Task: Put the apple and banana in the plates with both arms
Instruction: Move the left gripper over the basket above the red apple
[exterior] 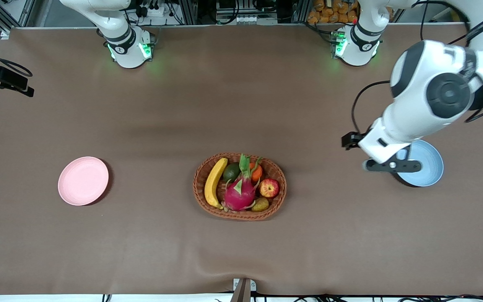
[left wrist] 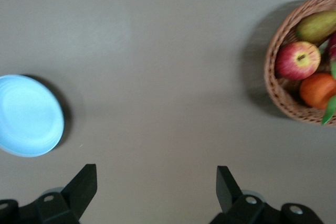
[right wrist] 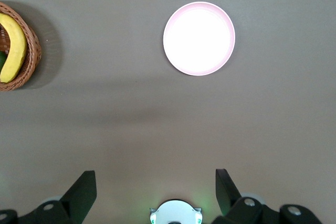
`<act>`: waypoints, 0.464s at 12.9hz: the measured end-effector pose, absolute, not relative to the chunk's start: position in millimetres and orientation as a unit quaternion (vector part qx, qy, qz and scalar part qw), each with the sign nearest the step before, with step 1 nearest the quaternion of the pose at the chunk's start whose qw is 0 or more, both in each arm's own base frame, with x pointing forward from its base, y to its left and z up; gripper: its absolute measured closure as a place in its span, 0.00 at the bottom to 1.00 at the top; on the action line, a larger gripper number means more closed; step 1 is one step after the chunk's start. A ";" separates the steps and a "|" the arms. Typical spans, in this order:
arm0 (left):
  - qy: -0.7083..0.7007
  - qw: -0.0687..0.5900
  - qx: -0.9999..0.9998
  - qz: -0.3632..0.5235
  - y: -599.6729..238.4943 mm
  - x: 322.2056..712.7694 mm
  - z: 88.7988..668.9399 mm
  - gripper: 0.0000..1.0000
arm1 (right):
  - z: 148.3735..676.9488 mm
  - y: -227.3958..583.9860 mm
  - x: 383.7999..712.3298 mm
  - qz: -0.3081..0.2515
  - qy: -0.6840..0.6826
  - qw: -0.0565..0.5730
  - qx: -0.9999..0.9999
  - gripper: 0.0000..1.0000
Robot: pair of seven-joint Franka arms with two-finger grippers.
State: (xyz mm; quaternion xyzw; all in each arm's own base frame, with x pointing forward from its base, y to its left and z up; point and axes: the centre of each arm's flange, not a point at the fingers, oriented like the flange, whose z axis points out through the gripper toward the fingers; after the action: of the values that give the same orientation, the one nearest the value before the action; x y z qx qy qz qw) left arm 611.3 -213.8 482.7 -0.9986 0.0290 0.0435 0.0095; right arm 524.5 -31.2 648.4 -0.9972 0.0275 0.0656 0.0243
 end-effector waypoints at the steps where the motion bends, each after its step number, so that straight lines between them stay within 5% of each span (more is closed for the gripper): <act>1: 0.034 0.006 -0.999 0.035 -227.0 614.6 472.0 0.00 | 648.0 -31.1 524.7 0.066 0.027 0.024 -0.997 0.00; 6: 0.064 -0.017 -0.998 -0.007 -296.5 628.0 405.1 0.00 | 646.6 -31.0 525.1 0.067 0.027 0.024 -0.997 0.00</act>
State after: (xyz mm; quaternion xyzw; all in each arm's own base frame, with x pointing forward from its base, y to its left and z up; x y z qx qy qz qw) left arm 628.0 -296.5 405.1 -0.9978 0.0640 -0.0065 -0.0175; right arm 525.1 -31.0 646.6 -0.9971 0.0274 0.0674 0.0243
